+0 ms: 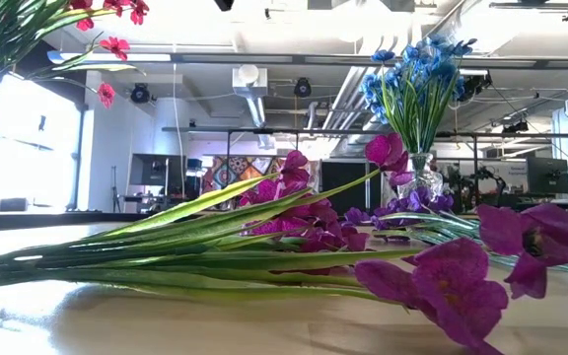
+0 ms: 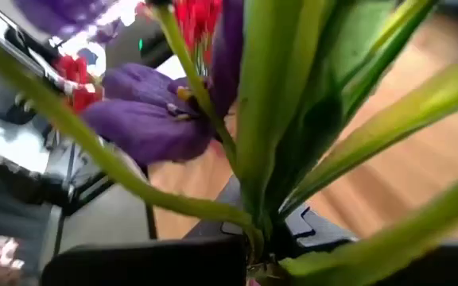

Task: Sort flowers into vase by color
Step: Put the top violet flower into the bottom transparent flower vase

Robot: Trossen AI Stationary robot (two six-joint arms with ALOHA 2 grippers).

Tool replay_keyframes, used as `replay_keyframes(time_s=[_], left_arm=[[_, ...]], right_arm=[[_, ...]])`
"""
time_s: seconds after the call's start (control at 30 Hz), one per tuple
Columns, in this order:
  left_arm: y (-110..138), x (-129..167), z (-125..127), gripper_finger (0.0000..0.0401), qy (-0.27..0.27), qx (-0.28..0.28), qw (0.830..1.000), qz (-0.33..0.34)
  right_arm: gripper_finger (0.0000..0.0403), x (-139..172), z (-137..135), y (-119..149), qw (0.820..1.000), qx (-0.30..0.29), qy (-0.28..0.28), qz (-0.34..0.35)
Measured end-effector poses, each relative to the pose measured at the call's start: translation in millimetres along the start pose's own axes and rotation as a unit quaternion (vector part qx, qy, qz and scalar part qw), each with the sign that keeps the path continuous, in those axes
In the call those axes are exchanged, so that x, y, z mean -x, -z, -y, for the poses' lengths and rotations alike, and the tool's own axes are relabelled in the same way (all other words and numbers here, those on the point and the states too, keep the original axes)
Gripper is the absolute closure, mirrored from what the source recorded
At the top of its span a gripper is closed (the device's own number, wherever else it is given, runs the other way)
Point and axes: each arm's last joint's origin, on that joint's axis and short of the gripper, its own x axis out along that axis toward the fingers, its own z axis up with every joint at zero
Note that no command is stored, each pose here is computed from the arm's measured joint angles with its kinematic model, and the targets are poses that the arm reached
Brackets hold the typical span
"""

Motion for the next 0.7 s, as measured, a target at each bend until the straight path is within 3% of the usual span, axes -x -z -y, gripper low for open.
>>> replay_keyframes(time_s=[0.43, 0.7], left_arm=[[1.1, -14.1, 14.8, 0.0293, -0.031, -0.013, 0.999, 0.020], [-2.2, -22.8, 27.0, 0.0293, -0.054, -0.064, 0.995, 0.055]], right_arm=[[0.0403, 43.9, -13.4, 57.5, 0.992, -0.048, 0.048, -0.108], [0.0403, 79.4, -9.4, 66.0, 0.988, -0.060, 0.045, -0.134]])
